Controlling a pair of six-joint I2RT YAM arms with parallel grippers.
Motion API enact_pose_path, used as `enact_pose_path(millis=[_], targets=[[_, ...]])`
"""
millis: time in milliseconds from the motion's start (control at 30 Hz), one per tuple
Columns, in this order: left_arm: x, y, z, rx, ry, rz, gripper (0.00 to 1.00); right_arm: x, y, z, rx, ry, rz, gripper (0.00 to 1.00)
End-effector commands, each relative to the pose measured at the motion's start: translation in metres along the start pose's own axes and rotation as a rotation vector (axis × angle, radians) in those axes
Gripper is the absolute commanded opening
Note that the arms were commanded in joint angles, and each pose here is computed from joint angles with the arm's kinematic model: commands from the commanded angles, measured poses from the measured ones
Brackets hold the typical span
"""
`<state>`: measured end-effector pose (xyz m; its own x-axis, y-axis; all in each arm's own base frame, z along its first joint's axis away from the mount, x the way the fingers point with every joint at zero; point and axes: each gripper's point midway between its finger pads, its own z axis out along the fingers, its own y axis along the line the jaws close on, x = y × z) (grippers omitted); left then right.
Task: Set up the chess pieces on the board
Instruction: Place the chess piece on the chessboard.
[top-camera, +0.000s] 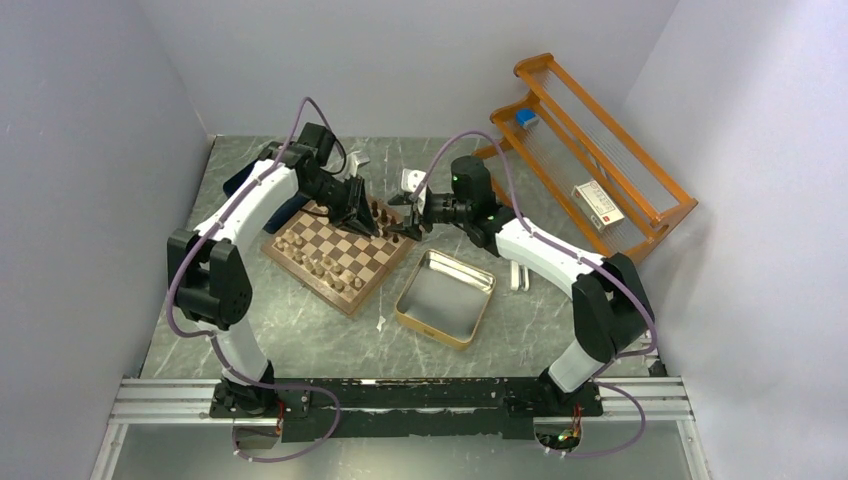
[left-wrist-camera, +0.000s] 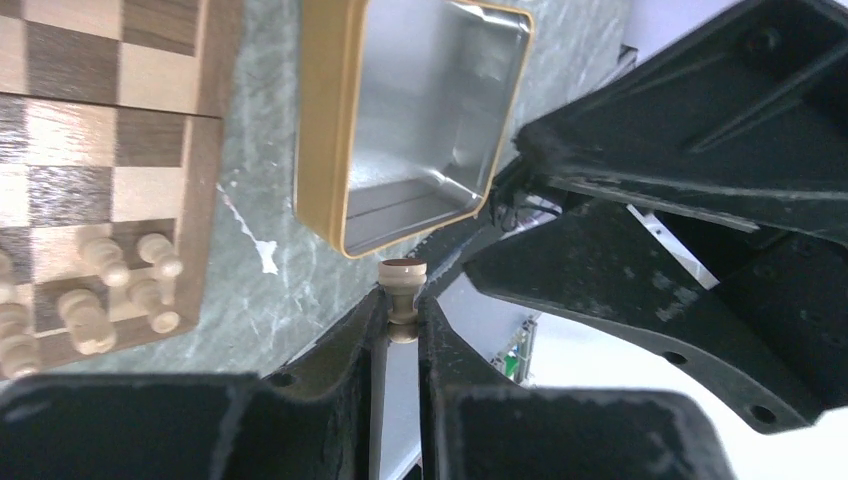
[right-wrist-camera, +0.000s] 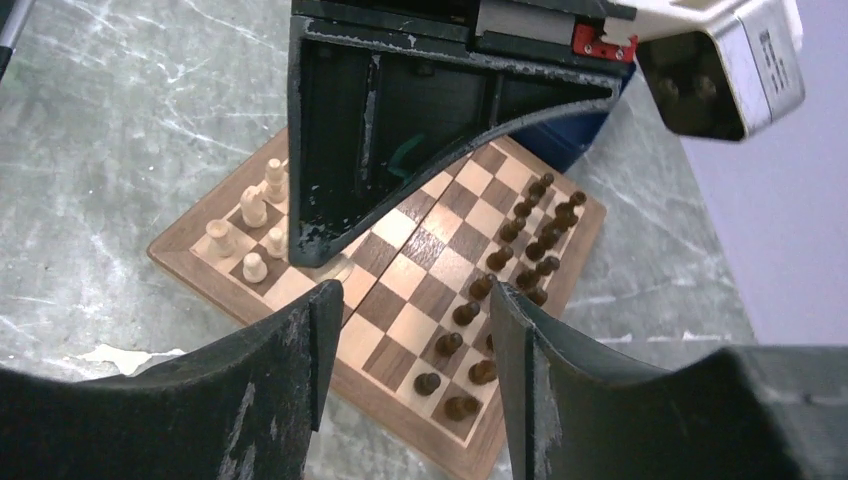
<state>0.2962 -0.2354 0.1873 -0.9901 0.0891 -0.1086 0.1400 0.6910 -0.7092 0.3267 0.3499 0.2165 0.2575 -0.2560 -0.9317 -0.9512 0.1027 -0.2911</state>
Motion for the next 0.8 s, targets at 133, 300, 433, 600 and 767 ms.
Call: enact_pose_path(millis=[133, 300, 433, 600, 767], targets=[[0.015, -0.033, -0.012, 0.115, 0.033, -0.003, 0.14, -0.001, 0.013, 0.010, -0.117, 0.003, -0.173, 0.63], [0.014, -0.034, -0.014, 0.109, 0.039, 0.003, 0.13, 0.001, 0.021, 0.010, -0.156, 0.033, -0.206, 0.61], [0.014, -0.037, -0.012, 0.124, 0.040, 0.000, 0.13, -0.003, 0.024, 0.011, -0.158, 0.041, -0.229, 0.61], [0.014, -0.039, -0.012, 0.140, 0.041, -0.007, 0.14, -0.010, 0.026, 0.013, -0.149, 0.029, -0.244, 0.55], [0.011, -0.041, -0.011, 0.146, 0.036, -0.003, 0.14, -0.013, 0.036, 0.014, -0.170, 0.021, -0.246, 0.42]])
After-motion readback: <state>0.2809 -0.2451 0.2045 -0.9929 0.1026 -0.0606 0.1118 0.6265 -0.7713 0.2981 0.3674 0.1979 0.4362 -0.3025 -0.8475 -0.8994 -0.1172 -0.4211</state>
